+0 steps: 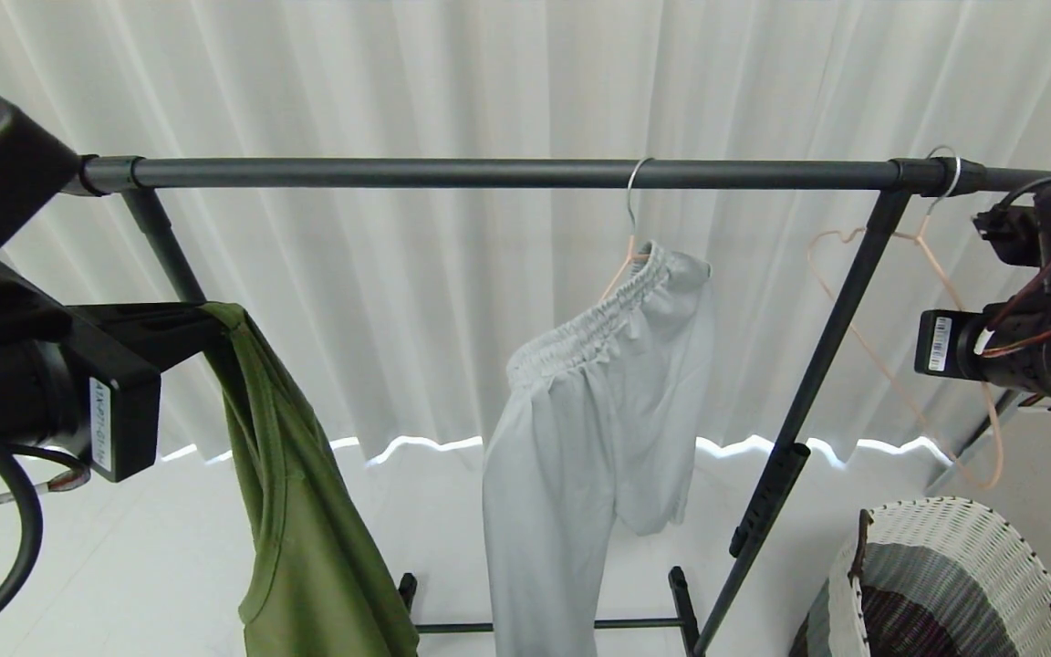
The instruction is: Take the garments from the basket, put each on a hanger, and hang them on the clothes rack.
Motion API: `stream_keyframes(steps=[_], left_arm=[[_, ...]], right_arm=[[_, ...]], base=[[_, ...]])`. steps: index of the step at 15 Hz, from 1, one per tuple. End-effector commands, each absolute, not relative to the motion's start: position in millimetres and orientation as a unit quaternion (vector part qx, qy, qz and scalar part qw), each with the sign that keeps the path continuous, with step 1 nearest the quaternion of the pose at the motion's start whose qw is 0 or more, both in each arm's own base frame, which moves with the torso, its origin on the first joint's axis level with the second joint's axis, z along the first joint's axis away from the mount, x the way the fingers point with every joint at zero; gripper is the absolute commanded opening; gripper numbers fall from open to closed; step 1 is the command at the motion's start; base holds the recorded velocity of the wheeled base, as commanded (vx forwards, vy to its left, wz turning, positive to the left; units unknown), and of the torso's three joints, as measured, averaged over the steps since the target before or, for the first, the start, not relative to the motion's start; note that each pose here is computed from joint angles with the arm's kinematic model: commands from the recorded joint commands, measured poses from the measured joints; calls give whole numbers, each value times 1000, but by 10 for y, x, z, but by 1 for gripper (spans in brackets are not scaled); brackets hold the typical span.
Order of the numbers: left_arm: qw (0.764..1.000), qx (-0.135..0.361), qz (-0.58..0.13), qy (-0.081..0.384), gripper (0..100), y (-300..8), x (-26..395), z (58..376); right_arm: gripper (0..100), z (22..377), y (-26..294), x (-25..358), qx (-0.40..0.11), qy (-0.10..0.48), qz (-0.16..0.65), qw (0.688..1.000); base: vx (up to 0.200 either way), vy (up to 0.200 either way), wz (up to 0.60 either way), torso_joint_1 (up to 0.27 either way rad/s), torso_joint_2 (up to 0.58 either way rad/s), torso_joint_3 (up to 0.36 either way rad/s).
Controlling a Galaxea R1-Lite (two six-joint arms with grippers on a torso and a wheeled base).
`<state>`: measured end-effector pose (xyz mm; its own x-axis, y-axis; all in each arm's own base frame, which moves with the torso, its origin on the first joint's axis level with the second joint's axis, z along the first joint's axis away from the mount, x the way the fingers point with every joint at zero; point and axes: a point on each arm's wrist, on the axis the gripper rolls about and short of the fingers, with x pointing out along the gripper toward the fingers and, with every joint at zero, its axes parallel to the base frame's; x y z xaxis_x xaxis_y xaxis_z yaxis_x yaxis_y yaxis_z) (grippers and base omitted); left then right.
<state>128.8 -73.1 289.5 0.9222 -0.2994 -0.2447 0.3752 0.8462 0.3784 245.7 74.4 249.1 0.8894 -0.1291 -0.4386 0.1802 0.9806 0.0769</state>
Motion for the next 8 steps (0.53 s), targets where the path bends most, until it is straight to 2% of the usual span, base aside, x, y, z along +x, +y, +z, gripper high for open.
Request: stream_keyframes(steps=[1,8], left_arm=[[957,215,-176,89,0,-729,1286,2887],[955,220,-176,92,0,-721,1273,2857]], right_arm=[[0,2559,722,2374,61,208,-79,973],[0,2586,555,1723,35,176,-58,982]], base=[[0,0,0,0,0,0],[0,0,0,0,0,0]])
